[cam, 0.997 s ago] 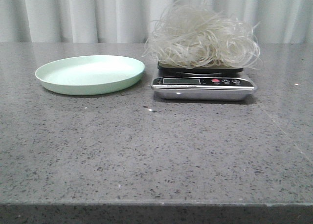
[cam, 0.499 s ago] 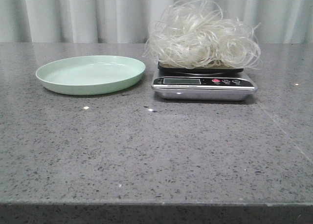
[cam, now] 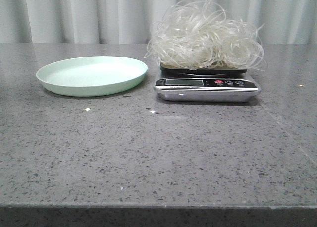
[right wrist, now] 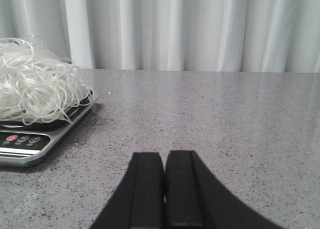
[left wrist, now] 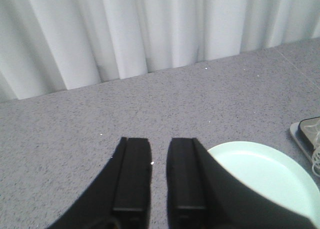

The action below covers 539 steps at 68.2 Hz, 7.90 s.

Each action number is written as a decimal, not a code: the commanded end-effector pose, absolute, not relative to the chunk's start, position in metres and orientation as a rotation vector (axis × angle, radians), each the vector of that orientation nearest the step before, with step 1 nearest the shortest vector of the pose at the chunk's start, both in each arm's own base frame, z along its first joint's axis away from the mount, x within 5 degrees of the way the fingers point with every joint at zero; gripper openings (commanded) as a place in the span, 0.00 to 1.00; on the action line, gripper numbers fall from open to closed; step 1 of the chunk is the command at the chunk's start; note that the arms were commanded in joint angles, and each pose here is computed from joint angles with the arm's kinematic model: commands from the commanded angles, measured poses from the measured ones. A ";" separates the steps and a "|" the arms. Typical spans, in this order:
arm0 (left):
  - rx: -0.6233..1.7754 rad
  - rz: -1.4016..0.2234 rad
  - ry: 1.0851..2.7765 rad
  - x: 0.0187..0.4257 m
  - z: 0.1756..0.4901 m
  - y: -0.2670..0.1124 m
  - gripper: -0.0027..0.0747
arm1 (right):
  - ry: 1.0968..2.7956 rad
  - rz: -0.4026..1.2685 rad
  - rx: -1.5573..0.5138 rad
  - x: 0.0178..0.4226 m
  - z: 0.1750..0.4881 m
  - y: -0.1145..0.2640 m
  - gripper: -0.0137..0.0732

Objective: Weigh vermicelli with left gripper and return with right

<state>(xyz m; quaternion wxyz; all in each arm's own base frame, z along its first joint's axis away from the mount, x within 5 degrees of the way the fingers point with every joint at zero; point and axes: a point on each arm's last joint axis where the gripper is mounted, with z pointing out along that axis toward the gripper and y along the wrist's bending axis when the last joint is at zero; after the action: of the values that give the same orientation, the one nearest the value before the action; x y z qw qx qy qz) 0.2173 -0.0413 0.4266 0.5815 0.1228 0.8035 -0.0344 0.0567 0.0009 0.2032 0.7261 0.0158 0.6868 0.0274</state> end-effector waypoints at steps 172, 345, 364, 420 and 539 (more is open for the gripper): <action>0.165 -0.076 1.340 0.053 0.323 -0.009 0.21 | 2.109 0.238 -0.679 0.329 0.382 0.160 0.83; 0.165 -0.076 1.340 0.053 0.323 -0.009 0.21 | 2.054 0.549 -0.893 0.356 0.361 0.309 0.36; 0.165 -0.076 1.340 0.053 0.323 -0.009 0.21 | 2.050 0.546 -0.899 0.355 0.367 0.307 0.74; 0.165 -0.076 1.340 0.053 0.323 -0.009 0.21 | 1.901 0.389 -0.592 0.340 0.515 0.150 0.33; 0.171 -0.077 1.371 0.054 0.320 -0.010 0.21 | 1.385 0.212 -0.140 0.069 0.299 0.016 0.33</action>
<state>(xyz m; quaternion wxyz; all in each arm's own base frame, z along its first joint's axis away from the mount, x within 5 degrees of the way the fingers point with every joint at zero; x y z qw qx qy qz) 0.0556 -0.0103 0.3051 0.7417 0.0907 0.6639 -0.0300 0.0740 0.0185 0.2848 0.7324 -0.0744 0.6694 0.0992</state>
